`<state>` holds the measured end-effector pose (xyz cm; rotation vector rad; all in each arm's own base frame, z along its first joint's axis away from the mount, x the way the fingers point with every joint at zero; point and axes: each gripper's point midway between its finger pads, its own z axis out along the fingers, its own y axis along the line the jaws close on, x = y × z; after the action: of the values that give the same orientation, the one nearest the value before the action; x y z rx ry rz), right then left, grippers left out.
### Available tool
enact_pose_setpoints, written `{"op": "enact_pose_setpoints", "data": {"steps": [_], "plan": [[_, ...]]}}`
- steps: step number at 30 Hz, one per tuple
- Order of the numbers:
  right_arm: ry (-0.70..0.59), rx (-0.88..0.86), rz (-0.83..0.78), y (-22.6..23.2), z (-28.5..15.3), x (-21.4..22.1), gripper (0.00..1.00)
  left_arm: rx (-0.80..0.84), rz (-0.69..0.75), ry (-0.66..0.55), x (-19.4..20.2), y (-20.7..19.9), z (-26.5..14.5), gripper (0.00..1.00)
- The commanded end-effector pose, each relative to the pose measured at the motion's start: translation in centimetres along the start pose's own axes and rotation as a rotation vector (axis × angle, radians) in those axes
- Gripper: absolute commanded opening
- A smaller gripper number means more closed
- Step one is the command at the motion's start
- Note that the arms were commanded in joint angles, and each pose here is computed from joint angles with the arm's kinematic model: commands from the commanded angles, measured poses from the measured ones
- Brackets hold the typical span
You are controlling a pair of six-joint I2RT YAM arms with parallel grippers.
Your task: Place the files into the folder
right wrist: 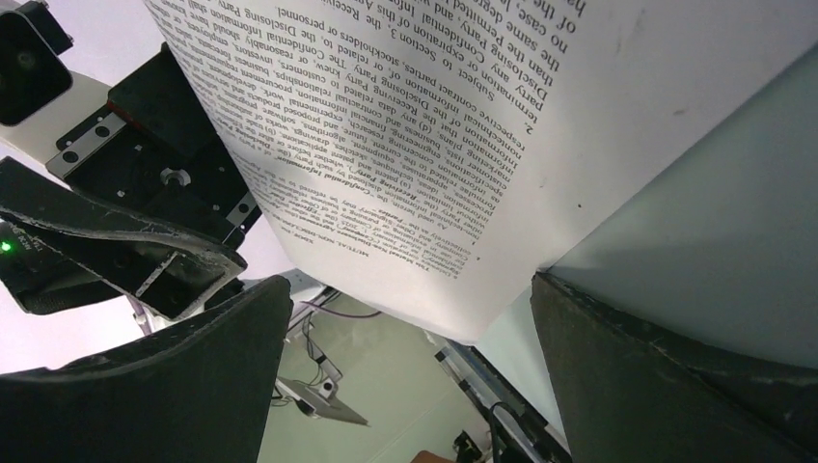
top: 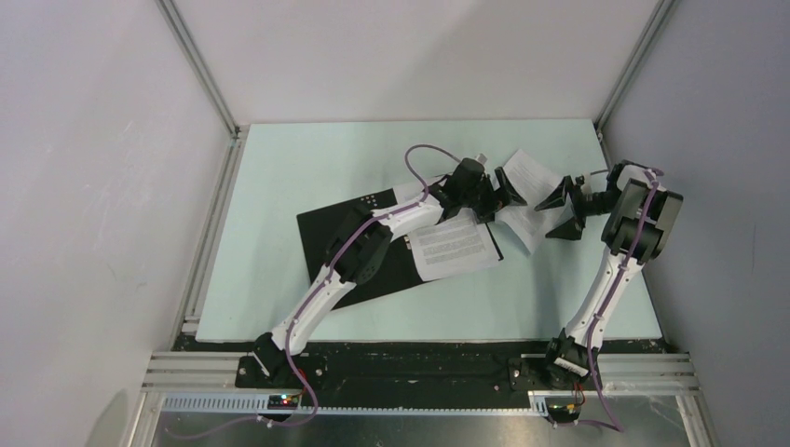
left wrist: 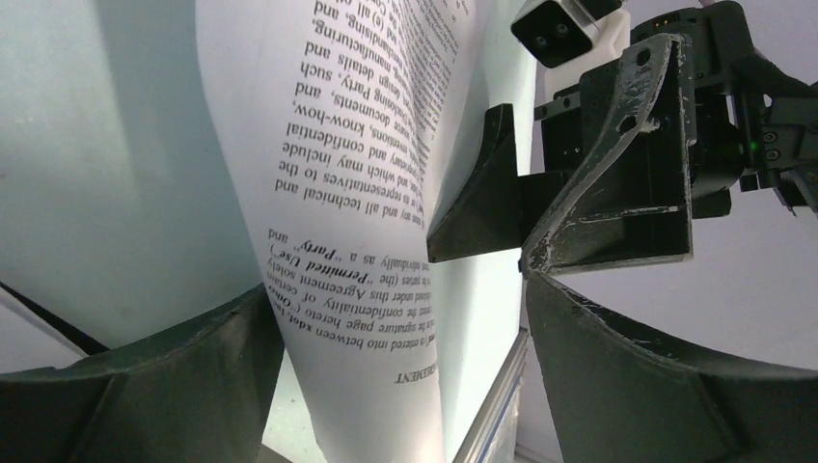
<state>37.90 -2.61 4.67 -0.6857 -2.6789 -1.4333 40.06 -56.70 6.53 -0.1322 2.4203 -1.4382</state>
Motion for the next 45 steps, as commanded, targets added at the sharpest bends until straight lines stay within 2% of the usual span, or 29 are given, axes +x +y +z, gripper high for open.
{"op": "enact_pose_setpoints", "data": {"steps": [1, 4, 8, 14, 18, 21, 27, 29, 31, 33, 35, 37, 40, 41, 43, 45], "plan": [[-0.003, 0.067, -0.009, -1.9, 0.5, 0.0, 0.99, 0.085, 0.006, -0.026, -0.9, -5.2, -1.9, 0.92], [-0.017, 0.105, -0.002, -2.1, 0.1, 0.4, 1.00, 0.043, -0.037, -0.019, -0.5, -4.1, -1.9, 0.89], [-0.028, 0.129, 0.043, -2.0, -0.2, 3.0, 0.99, 0.068, -0.057, 0.008, -0.1, -4.9, -2.4, 0.83], [-0.064, 0.046, 0.121, -1.0, 0.1, 5.2, 0.99, 0.075, -0.083, 0.036, 0.4, -5.1, -2.4, 0.79], [-0.139, -0.009, 0.141, -0.7, -0.2, 4.2, 0.99, 0.071, -0.087, 0.044, 0.6, -4.9, -2.4, 0.76], [-0.223, -0.049, 0.142, -0.9, -1.1, 1.8, 0.99, 0.065, -0.082, 0.044, 0.6, -4.8, -2.4, 0.74], [-0.351, -0.036, 0.090, -1.2, -3.3, -1.6, 0.92, 0.028, -0.093, 0.046, 0.7, -3.6, -2.2, 0.73], [-0.382, -0.018, 0.072, -1.3, -4.0, -2.3, 0.87, 0.020, -0.096, 0.045, 0.7, -3.4, -2.1, 0.74], [-0.414, -0.014, 0.055, -1.5, -4.7, -3.3, 0.77, 0.010, -0.099, 0.046, 0.8, -3.0, -2.0, 0.74], [-0.442, -0.023, 0.040, -1.8, -5.2, -4.3, 0.46, 0.007, -0.097, 0.047, 0.7, -2.8, -2.0, 0.74], [-0.457, -0.030, 0.031, -1.9, -5.5, -5.0, 0.27, 0.012, -0.081, 0.042, 0.5, -3.0, -2.2, 0.74], [-0.455, -0.026, 0.003, -1.5, -5.7, -5.3, 0.16, 0.034, -0.037, 0.030, -0.2, -3.9, -2.7, 0.74], [-0.448, 0.004, -0.084, -0.6, -6.4, -5.4, 0.05, 0.115, 0.108, -0.001, -2.1, -6.9, -4.2, 0.75], [-0.444, 0.011, -0.112, 0.0, -6.8, -5.3, 0.00, 0.156, 0.189, -0.017, -3.3, -8.4, -5.4, 0.79], [-0.449, 0.011, -0.165, 1.9, -7.7, -4.8, 0.00, 0.211, 0.295, -0.045, -5.4, -10.6, -7.9, 0.86], [-0.452, 0.003, -0.223, 4.6, -8.7, -4.2, 0.00, 0.240, 0.387, -0.085, -7.9, -12.0, -10.7, 0.88]]}}
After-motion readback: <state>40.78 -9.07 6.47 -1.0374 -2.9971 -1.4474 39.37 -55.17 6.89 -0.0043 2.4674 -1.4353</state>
